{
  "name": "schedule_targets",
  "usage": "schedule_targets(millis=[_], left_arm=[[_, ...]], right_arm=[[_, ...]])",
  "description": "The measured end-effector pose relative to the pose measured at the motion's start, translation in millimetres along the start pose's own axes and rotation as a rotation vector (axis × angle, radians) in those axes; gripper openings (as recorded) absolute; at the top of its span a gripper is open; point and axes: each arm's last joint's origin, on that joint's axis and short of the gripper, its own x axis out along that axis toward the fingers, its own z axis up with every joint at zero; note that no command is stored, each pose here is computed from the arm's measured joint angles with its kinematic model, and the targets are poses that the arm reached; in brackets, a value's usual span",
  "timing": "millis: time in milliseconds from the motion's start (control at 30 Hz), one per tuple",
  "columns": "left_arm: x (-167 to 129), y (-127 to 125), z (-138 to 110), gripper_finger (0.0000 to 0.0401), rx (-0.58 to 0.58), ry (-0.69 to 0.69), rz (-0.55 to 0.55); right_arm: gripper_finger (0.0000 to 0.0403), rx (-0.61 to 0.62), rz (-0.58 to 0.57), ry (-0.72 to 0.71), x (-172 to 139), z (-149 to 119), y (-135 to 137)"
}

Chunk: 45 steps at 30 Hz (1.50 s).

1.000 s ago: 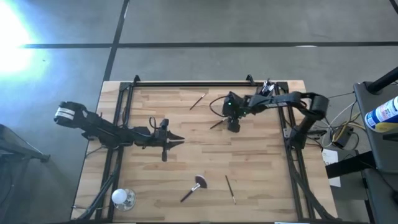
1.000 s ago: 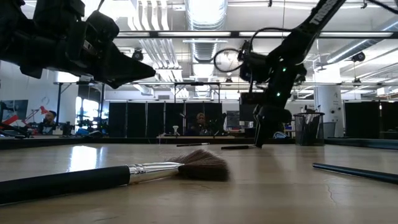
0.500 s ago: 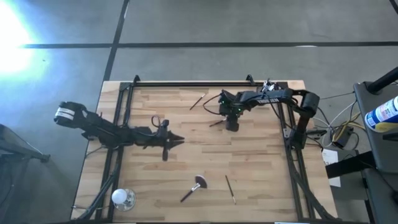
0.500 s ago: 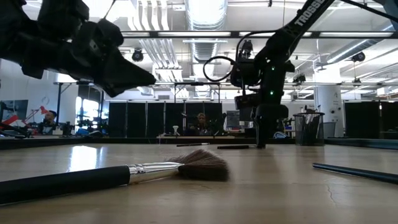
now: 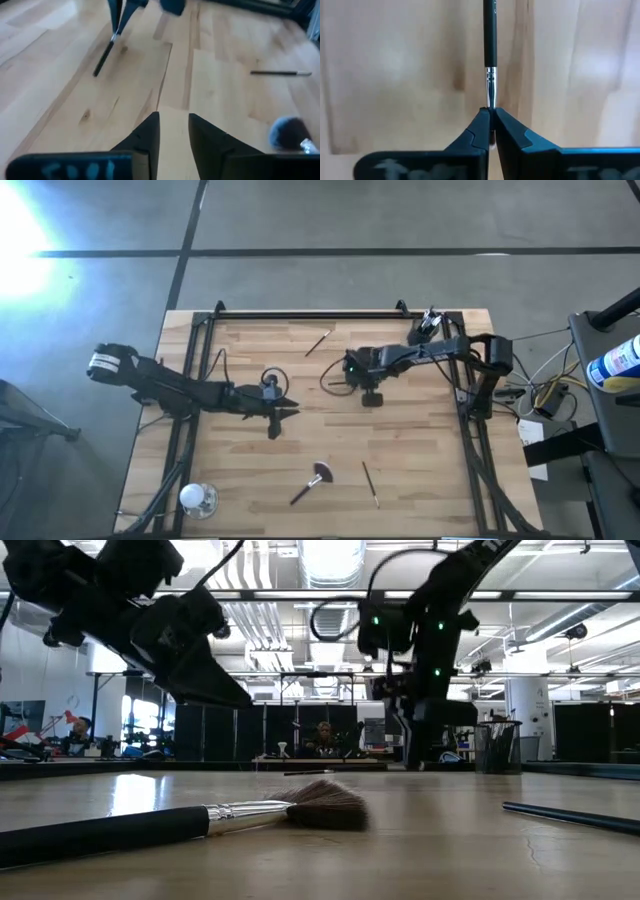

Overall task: Put items in baskets/containers
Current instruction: Put the eyeshadow brush into the pen holder

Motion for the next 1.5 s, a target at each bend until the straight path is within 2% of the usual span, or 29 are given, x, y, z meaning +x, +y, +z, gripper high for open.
schedule_targets(millis=[200,400,533,667,933,1167,1500], left_arm=[[1.0,2.9,-0.2,0.0112,-0.024,0.041,0.023],[1.7,5.8,0.4,0.0113,-0.107,0.058,0.008],[2.5,5.7,4.1,0.0113,-0.144,0.062,-0.028],[3.4,5.1,9.5,0.0113,-0.16,0.055,-0.053],[4.4,9.4,12.9,0.0113,-0.178,0.068,-0.028],[4.2,9.4,9.9,0.0113,-0.159,0.106,-0.049],[5.3,7.9,9.9,0.0113,-0.165,0.113,-0.097]], right_arm=[[0.0013,-0.154,-0.144,-0.051,-20.9,22.2,44.7],[0.0013,-0.33,-0.383,-0.109,-45.3,42.2,90.6],[0.0013,-0.436,-0.529,-0.118,-55.0,51.8,111.4],[0.0013,-0.532,-0.625,-0.101,-56.2,64.0,124.6],[0.0013,-0.686,-0.725,-0.057,-45.1,94.7,146.8],[0.0013,-0.724,-0.732,-0.068,-47.1,111.3,151.4],[0.0011,-0.731,-0.749,-0.11,-55.0,116.6,150.7]])
